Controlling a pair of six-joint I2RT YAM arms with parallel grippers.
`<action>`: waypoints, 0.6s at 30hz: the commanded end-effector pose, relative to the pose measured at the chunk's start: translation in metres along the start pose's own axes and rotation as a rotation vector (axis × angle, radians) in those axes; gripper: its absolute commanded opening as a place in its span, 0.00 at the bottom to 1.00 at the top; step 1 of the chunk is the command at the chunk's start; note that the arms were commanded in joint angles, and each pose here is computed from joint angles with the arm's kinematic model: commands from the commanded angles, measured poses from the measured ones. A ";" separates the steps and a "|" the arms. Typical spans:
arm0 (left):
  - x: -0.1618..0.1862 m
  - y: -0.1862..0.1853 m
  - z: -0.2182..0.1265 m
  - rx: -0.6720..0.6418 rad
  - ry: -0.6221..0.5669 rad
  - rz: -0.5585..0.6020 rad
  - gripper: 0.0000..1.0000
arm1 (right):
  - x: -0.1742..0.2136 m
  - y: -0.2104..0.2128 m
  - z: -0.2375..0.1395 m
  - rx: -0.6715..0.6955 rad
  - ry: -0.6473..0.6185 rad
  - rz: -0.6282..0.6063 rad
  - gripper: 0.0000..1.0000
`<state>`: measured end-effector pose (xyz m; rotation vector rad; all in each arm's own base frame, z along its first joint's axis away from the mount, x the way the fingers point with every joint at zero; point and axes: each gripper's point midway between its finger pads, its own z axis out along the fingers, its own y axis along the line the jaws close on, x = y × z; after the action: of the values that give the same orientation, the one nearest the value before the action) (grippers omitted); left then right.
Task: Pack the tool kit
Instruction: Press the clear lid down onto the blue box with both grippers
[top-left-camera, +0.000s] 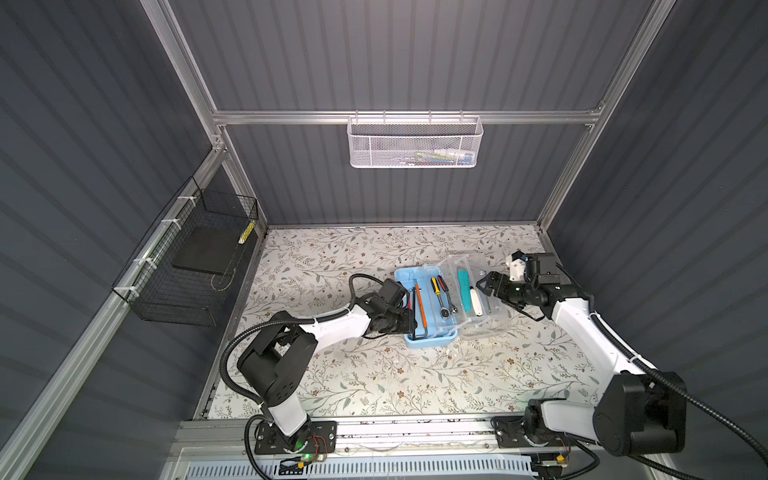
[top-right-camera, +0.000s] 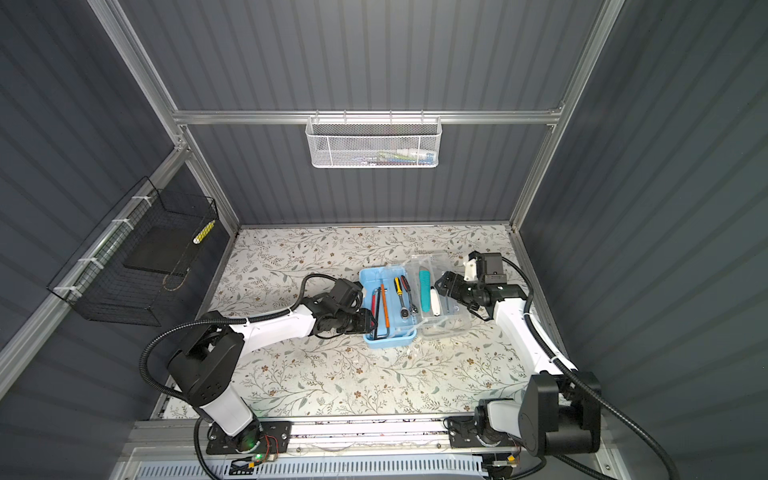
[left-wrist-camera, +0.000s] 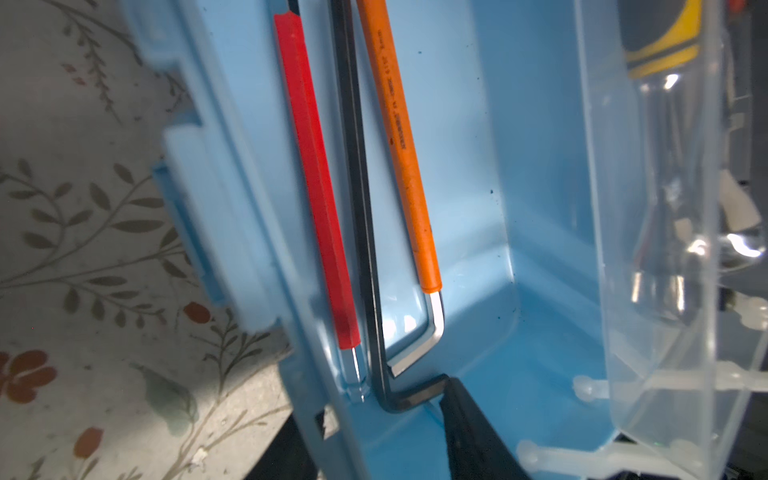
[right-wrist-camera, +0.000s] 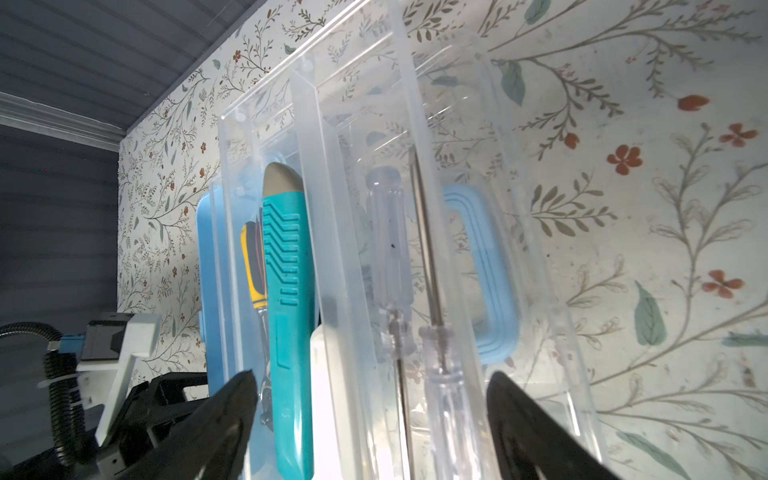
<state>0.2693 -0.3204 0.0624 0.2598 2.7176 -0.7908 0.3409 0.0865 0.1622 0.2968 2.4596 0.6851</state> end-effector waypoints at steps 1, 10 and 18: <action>-0.020 -0.035 -0.003 0.114 -0.045 0.032 0.47 | 0.012 0.041 -0.006 -0.123 0.050 -0.010 0.87; -0.023 -0.036 0.002 0.119 -0.056 0.034 0.48 | 0.013 0.059 -0.009 -0.091 0.038 -0.033 0.86; -0.022 -0.031 0.002 0.111 -0.070 0.032 0.52 | 0.018 0.068 0.008 0.003 0.041 -0.053 0.84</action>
<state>0.2723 -0.3220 0.0557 0.2485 2.7239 -0.7802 0.3339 0.1448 0.1865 0.2051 2.4742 0.6919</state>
